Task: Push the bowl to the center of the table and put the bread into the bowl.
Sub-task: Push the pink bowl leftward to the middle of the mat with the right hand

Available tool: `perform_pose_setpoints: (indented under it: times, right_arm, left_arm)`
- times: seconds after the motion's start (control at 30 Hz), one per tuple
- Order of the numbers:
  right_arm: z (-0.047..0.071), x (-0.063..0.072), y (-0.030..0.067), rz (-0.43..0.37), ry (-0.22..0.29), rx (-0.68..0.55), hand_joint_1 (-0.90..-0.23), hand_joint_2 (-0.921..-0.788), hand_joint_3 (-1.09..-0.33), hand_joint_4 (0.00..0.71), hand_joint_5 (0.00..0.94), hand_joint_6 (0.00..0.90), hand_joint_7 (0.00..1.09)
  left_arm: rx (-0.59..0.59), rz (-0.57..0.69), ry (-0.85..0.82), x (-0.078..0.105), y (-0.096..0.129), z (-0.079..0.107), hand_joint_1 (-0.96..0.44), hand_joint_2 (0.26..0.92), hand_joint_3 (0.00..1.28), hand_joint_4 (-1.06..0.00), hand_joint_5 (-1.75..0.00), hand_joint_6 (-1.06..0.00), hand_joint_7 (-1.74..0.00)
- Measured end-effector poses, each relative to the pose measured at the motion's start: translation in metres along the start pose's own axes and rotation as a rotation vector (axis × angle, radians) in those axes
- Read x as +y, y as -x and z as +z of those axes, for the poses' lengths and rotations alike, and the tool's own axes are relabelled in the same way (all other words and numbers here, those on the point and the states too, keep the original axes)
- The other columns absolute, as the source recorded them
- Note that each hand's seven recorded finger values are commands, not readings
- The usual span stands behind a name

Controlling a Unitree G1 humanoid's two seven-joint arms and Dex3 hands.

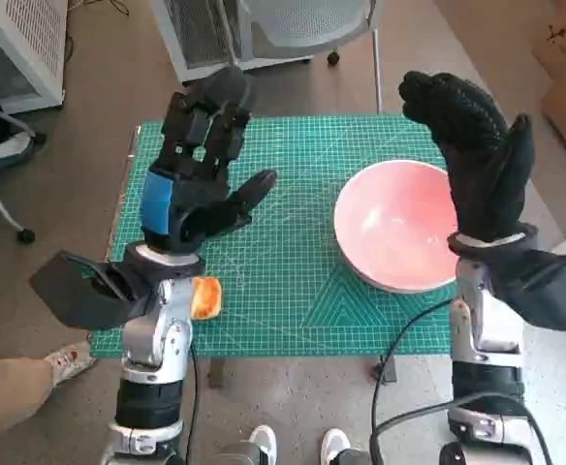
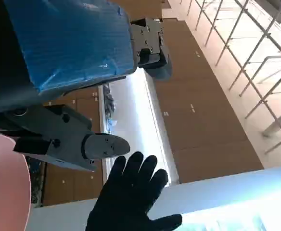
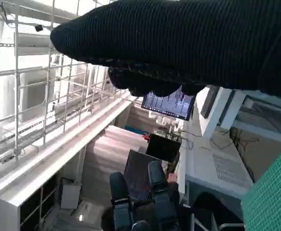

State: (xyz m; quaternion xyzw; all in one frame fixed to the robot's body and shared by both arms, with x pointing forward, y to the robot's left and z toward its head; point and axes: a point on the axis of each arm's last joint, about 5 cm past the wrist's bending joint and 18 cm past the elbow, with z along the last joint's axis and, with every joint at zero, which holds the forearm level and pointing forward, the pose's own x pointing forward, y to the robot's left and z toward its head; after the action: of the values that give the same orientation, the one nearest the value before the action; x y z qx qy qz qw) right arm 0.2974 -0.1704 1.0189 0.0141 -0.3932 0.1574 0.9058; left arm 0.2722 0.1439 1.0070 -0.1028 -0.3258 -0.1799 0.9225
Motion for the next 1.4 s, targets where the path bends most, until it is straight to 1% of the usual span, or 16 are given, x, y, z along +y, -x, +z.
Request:
perform_pose_setpoints:
  times: [0.2,0.63,1.4]
  right_arm:
    - [0.000,0.000,-0.0008,-0.002,-0.002,0.001,-0.538,-0.921,-0.527,0.417,0.006,0.459,0.00]
    - [-0.003,-0.001,-0.0040,0.000,-0.008,0.012,-0.544,-0.921,-0.519,0.421,0.005,0.453,0.00]
    - [-0.011,-0.002,-0.0033,0.017,-0.004,0.019,-0.537,-0.921,-0.540,0.401,0.000,0.449,0.00]
  left_arm:
    - [-0.001,0.001,0.000,0.000,0.000,0.000,-0.12,0.859,0.33,-0.14,-0.18,0.00,-0.82]
    - [0.004,0.003,0.001,0.000,0.000,-0.002,-0.12,0.856,0.33,-0.14,-0.18,0.00,-0.82]
    - [0.016,0.012,-0.003,0.002,0.001,-0.008,-0.13,0.855,0.33,-0.14,-0.19,0.00,-0.80]
